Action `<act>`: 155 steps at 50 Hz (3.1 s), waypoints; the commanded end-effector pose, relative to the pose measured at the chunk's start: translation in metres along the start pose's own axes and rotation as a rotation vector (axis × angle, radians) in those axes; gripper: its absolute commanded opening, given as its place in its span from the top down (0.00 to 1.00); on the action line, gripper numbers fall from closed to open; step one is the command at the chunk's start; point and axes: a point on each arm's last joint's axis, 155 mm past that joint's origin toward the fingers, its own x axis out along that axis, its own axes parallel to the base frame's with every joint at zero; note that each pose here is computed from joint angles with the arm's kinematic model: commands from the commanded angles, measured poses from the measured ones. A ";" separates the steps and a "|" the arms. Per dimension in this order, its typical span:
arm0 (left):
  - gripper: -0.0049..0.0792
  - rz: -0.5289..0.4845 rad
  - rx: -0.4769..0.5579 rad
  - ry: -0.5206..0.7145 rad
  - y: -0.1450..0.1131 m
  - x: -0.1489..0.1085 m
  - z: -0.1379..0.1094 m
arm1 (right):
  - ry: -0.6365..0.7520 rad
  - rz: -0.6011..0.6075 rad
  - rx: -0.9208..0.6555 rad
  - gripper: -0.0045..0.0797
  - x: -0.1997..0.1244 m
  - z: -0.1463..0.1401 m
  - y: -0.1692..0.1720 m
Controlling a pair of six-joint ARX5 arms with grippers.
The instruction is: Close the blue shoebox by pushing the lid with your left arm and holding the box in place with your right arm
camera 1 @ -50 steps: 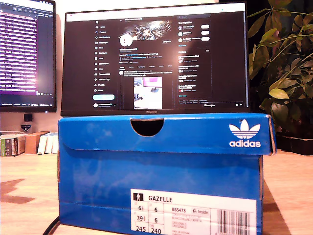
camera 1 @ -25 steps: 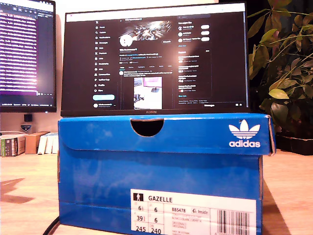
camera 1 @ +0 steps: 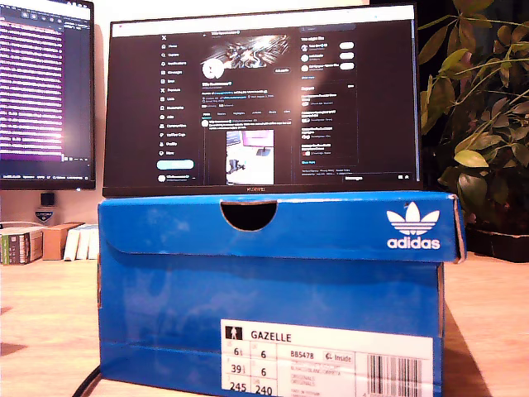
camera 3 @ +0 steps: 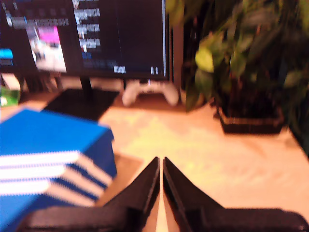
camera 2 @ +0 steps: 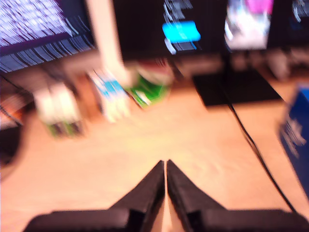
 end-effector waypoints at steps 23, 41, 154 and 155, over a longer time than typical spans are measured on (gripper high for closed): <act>0.96 0.061 0.011 -0.040 0.009 -0.004 -0.037 | 0.012 -0.024 0.061 0.96 0.007 -0.037 -0.005; 0.96 0.085 0.012 -0.022 0.009 0.001 -0.057 | 0.034 -0.027 0.063 0.96 0.014 -0.053 -0.006; 0.96 0.116 -0.005 -0.033 0.007 -0.002 -0.104 | -0.036 -0.064 0.017 0.96 0.032 -0.068 -0.015; 0.96 0.116 -0.005 -0.033 0.007 -0.002 -0.104 | -0.036 -0.064 0.017 0.96 0.032 -0.068 -0.015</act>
